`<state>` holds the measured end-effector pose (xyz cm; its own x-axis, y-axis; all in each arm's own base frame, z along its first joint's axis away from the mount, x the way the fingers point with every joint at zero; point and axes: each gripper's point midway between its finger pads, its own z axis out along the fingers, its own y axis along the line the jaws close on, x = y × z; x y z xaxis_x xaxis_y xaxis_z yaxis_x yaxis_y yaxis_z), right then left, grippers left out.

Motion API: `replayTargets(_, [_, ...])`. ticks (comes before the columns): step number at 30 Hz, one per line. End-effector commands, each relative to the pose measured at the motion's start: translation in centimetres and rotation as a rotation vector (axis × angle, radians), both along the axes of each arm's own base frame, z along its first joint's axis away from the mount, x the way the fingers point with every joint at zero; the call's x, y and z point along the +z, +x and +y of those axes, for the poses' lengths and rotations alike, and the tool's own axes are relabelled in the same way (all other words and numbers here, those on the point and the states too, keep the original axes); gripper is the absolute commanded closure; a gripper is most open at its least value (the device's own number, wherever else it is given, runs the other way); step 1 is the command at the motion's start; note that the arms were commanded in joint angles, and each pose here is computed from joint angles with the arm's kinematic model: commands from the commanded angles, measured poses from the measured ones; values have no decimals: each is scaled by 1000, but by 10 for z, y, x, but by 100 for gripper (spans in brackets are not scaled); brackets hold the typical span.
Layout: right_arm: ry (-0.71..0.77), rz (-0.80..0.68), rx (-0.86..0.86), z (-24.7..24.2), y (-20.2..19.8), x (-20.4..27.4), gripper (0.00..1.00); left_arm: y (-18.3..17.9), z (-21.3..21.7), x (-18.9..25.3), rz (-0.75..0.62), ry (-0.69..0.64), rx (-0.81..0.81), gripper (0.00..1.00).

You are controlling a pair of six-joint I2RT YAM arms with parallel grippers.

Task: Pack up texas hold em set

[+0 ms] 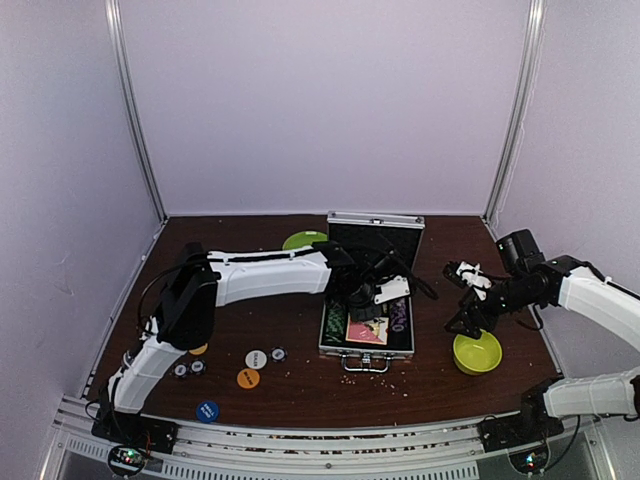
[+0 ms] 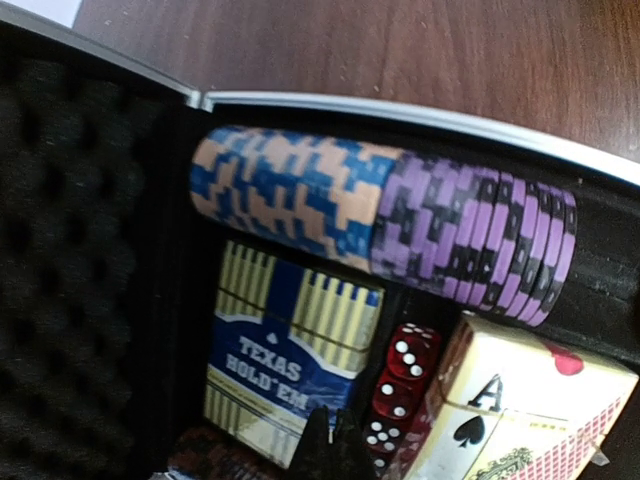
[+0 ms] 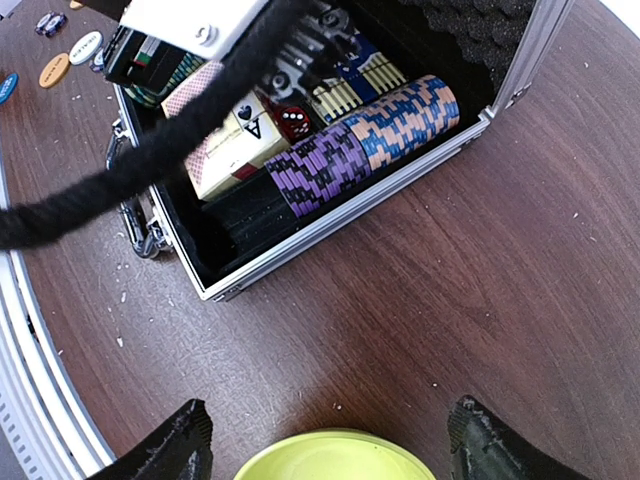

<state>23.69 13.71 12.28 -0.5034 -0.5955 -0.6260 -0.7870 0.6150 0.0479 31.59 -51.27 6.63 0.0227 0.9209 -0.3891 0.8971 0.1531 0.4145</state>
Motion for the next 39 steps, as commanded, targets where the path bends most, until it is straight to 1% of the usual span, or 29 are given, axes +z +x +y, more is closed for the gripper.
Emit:
replayTargets(1, [-23,-10,-6,-4,3,1,19,-8,-4,-1,35,-16,-23,100])
replayTargets(7, [-25,-5,-6,-4,4,0,18,-26,-3,-19,119,-9,-68,100])
replayTargets(14, [-27,0,-5,-5,3,-1,19,-36,-1,-26,157,-7,-75,100])
replayTargets(17, [-28,2,-4,-4,3,-1,19,-38,0,-28,150,4,-71,100])
replayTargets(21, [-30,8,-4,-4,3,-3,19,-30,0,-21,110,1,-44,100])
replayTargets(24, [-30,10,-4,-5,3,-3,19,-24,-2,-4,67,-20,-31,100])
replayTargets(29, [-30,9,-4,-5,3,-3,19,-18,-1,52,-1,-94,-15,100])
replayTargets(34, [-27,9,0,-4,2,-2,19,-26,13,93,-25,-153,-20,100])
replayTargets(39, [-26,8,3,-4,1,-1,19,-39,37,112,-20,-197,3,98])
